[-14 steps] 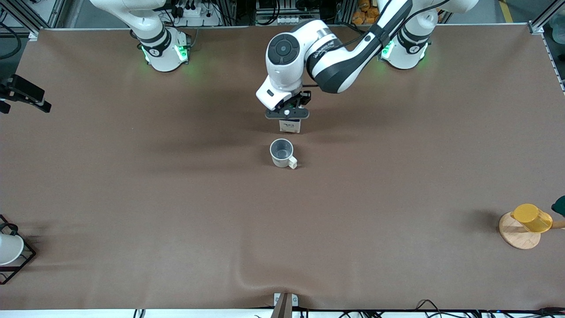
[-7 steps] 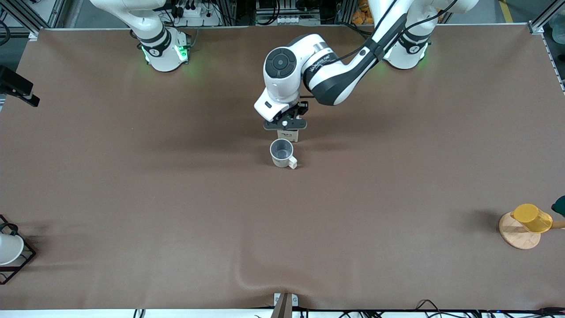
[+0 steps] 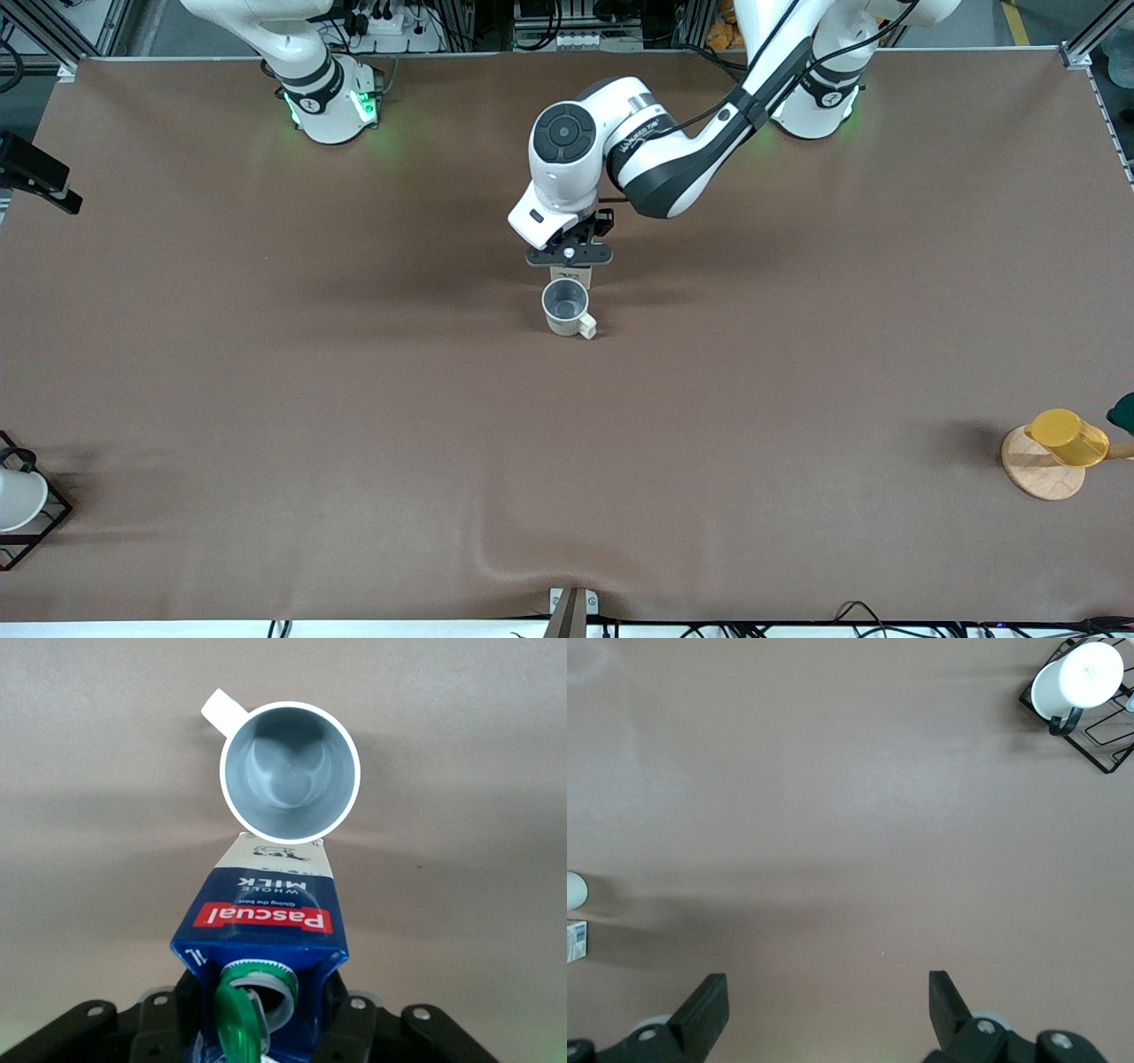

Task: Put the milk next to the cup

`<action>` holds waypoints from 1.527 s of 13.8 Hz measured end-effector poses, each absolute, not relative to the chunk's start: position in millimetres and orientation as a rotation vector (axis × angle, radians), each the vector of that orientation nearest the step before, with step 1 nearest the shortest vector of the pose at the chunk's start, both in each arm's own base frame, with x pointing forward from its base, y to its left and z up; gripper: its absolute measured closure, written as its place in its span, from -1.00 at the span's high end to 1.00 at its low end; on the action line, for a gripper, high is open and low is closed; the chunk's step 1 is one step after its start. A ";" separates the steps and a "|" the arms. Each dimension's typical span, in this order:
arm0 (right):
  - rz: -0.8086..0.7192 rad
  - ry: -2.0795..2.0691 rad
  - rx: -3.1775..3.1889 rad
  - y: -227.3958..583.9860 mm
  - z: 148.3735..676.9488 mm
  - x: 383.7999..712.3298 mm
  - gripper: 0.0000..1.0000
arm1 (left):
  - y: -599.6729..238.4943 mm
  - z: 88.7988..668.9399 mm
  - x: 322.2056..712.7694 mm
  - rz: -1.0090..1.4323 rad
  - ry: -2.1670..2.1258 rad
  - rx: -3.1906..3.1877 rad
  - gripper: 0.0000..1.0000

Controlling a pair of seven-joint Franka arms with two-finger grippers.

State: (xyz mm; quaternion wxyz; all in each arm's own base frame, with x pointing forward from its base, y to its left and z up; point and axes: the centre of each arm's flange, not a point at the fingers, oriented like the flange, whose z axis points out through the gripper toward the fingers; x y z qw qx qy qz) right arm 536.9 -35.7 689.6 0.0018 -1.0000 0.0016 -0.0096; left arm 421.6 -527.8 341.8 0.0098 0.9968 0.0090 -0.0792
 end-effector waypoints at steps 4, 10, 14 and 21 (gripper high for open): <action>-0.026 0.005 -3.138 -35.7 689.3 536.7 1.00 | -528.0 338.0 423.3 -0.252 0.033 3.110 0.81; -0.021 0.005 -3.138 -35.7 688.9 536.4 1.00 | -523.7 405.4 438.6 -0.124 0.274 3.056 1.00; -0.017 0.004 -3.138 -35.4 687.9 536.8 1.00 | -440.9 494.6 484.5 0.055 0.361 3.088 1.00; -0.015 0.002 -3.138 -34.7 687.1 537.2 1.00 | -208.9 575.7 579.3 0.167 0.413 3.125 1.00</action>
